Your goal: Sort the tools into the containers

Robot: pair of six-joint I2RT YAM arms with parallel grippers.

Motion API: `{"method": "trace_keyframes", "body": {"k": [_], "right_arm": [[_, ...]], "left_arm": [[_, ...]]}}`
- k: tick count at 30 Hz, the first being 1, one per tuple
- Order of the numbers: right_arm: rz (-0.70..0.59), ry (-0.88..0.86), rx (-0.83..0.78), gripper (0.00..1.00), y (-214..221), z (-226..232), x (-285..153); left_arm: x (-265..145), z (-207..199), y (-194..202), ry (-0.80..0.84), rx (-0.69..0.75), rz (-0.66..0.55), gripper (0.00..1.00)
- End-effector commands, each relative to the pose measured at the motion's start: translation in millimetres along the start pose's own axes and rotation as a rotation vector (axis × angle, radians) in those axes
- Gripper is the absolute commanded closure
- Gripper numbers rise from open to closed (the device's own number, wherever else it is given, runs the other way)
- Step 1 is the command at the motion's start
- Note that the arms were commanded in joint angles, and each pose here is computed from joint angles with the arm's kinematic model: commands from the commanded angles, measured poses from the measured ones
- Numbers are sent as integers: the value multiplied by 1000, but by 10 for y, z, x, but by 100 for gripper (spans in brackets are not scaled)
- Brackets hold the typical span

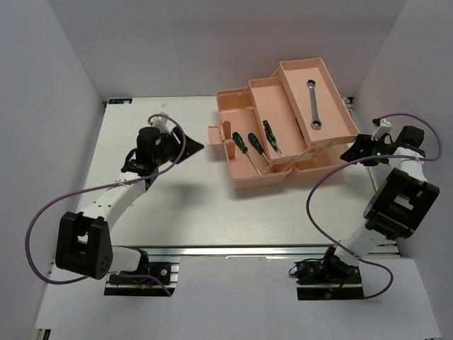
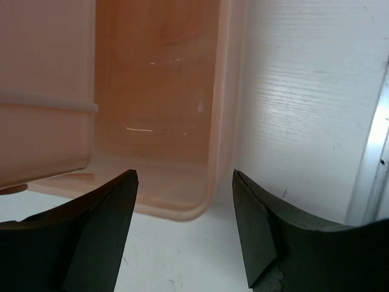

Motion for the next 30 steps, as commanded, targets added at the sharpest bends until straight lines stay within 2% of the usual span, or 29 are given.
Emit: {"method": "trace_keyframes", "body": {"k": [1, 5, 12, 17, 23, 26, 30], "right_arm": [[-28, 13, -90, 31, -217, -74, 112], [14, 78, -66, 34, -152, -204, 285], [11, 172, -24, 48, -69, -383, 395], [-77, 209, 107, 49, -41, -378, 441], [-131, 250, 367, 60, 67, -361, 520], [-148, 297, 426, 61, 63, -427, 529], [-182, 336, 470, 58, 22, -517, 540]], "left_arm": [[-127, 159, 217, -33, -5, 31, 40], [-172, 176, 232, -37, -15, 21, 40], [-153, 73, 134, -38, -4, 5, 39], [-143, 49, 153, -28, -33, 18, 39], [-162, -24, 113, -20, -35, 10, 39], [-166, -63, 97, -10, -42, 6, 40], [-182, -55, 112, -13, -53, 4, 40]]}}
Point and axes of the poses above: each gripper's point midway between its finger pads, its own x axis out along the fingers, its own z axis along the line the jaws close on, y = z × x, the point moved 2 cm from there along -x, back along the fingers, and after that the axes turned 12 degrees about -x, right-handed, at the moved point
